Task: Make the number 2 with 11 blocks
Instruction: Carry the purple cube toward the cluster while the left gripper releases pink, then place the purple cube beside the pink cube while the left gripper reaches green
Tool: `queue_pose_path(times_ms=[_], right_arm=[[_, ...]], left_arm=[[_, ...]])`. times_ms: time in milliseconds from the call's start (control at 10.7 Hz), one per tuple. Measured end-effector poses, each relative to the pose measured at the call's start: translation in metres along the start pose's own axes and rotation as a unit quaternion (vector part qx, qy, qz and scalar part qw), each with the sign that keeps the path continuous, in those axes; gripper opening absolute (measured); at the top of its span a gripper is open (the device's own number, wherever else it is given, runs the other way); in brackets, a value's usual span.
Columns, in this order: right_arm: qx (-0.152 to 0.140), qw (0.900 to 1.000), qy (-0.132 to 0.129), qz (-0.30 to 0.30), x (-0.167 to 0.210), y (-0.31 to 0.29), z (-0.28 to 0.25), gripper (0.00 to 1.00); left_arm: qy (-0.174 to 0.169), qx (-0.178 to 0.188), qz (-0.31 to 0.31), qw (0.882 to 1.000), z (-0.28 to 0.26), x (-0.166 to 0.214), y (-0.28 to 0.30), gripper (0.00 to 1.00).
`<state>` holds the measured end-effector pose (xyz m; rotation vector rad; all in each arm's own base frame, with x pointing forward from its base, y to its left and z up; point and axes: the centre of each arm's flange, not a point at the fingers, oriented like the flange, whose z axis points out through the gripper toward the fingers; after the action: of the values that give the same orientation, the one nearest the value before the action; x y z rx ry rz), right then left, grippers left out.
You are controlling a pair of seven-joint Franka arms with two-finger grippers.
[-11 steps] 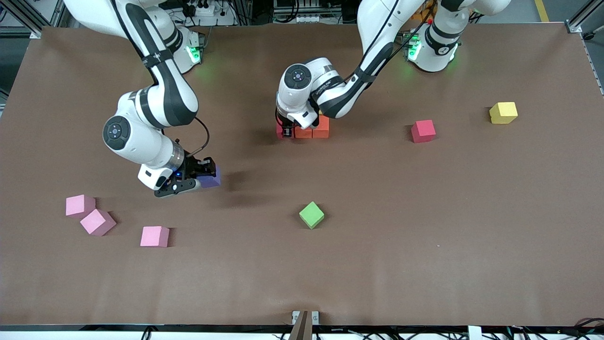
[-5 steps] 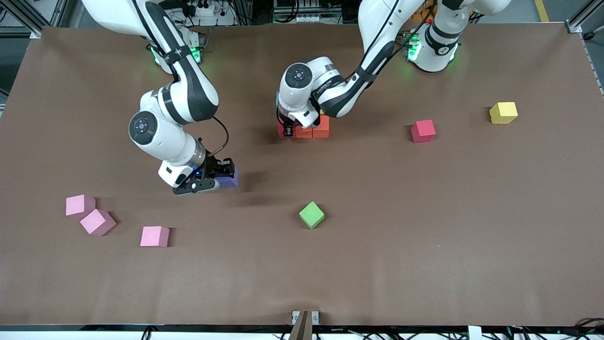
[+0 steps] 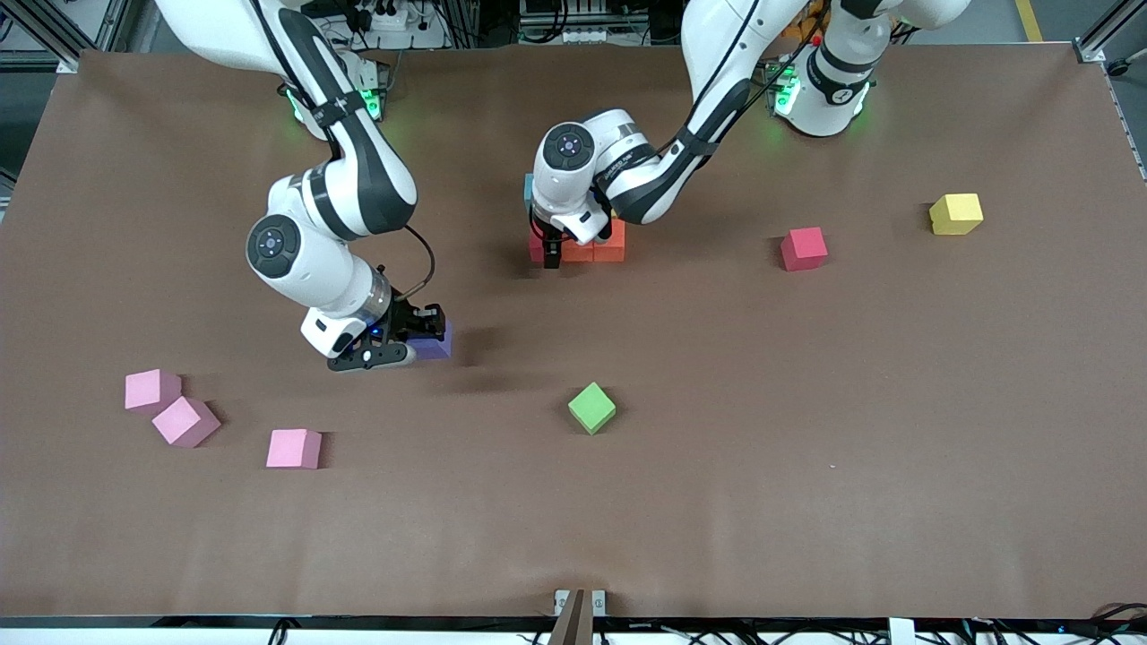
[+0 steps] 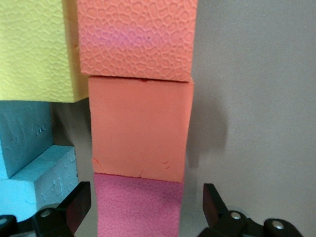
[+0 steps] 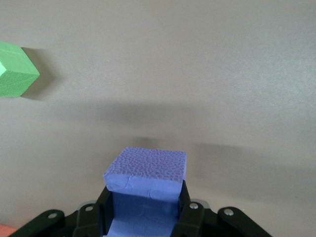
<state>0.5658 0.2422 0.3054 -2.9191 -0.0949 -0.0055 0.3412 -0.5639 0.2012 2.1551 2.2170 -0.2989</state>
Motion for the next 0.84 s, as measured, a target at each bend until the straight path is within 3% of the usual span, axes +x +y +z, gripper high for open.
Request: queue_pose_path(times_ms=[844], right_arm=[[-0.003, 0.999, 0.017, 0.047, -0.03, -0.081, 0.046, 0.52]], left_arm=[[-0.021, -0.03, 0.009, 0.999, -0.063, 0.002, 0.027, 1.0]])
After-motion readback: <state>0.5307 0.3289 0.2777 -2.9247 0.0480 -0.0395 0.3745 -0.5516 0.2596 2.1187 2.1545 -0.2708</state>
